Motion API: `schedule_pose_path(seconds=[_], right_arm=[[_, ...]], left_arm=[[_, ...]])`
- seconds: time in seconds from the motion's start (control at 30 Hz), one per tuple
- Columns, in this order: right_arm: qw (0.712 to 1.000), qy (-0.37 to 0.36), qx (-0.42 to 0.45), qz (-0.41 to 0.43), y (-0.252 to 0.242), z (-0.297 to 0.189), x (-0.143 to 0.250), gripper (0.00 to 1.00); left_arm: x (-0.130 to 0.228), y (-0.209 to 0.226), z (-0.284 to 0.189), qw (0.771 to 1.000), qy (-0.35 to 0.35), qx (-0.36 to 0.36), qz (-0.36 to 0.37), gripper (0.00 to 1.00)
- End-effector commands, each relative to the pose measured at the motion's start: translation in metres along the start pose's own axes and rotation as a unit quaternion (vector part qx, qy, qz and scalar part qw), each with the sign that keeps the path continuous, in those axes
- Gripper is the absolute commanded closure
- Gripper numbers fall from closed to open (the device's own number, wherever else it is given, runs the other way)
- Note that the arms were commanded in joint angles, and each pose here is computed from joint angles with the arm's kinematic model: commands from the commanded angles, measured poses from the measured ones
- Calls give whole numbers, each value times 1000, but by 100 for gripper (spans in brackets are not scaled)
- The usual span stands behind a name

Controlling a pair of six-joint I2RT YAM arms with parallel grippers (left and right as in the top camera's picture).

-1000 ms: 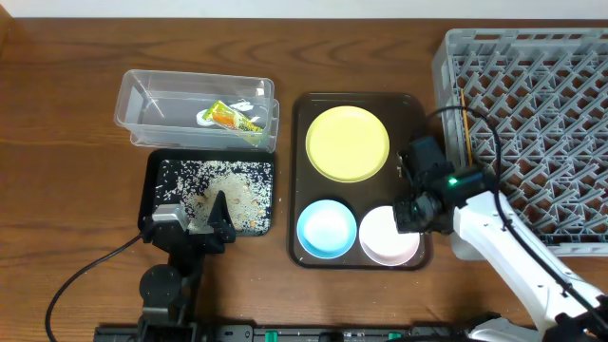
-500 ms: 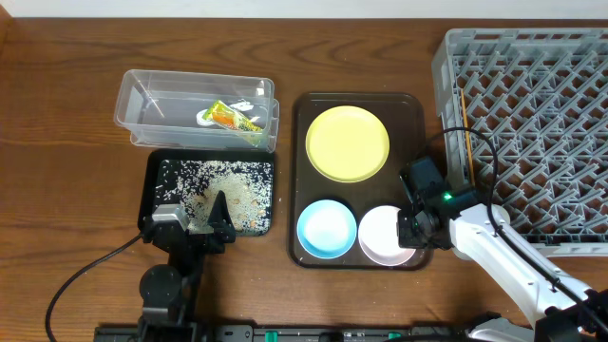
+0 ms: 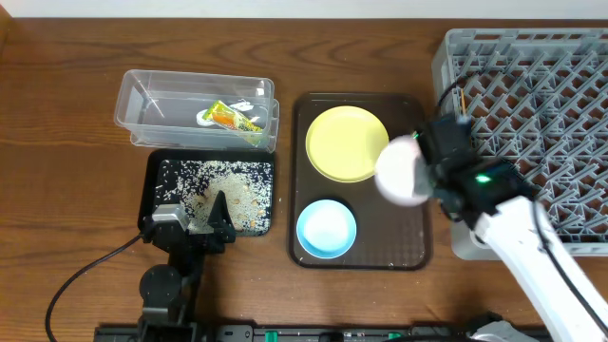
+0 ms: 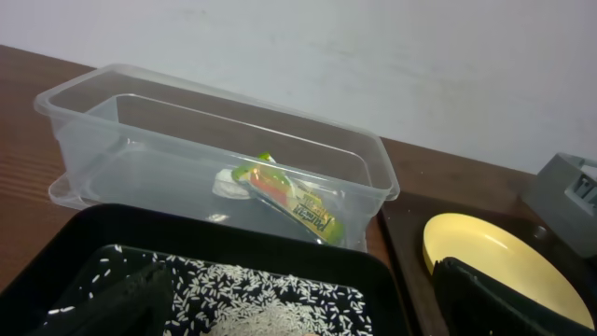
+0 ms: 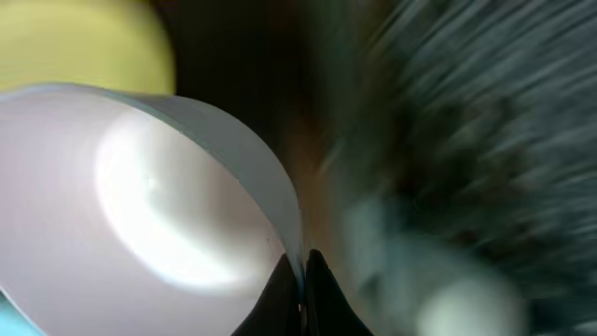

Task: Sort waste into correct bins and load items into the dishwasher rack
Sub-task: 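Lift the pink bowl and set it upright in the rack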

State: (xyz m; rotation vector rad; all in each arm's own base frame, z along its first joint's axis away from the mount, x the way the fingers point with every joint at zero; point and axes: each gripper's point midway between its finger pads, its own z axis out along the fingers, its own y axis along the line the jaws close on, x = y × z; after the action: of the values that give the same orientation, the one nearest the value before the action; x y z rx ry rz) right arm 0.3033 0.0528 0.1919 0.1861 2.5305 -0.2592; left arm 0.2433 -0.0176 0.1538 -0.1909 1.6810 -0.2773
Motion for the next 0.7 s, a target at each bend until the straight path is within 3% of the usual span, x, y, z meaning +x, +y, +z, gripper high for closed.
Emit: schedule_pose_path(seconds=[0.0,0.1,0.23,0.67], right_arm=[[976,-138,166,34,-66,-45,-53,99],[940,-201,269,59,-101,-71,-72,99],[901,-218,370,68,-134,-85,-76,99],[897,-64,432,73,-187,-3,-49,99]], left_arm=[[15,6,2,1000,16,-8,4,9],[15,6,2,1000,17,-8,4,9],[15,6,2,1000,17,-8,4,9],[15,6,2,1000,17,-8,4,9]])
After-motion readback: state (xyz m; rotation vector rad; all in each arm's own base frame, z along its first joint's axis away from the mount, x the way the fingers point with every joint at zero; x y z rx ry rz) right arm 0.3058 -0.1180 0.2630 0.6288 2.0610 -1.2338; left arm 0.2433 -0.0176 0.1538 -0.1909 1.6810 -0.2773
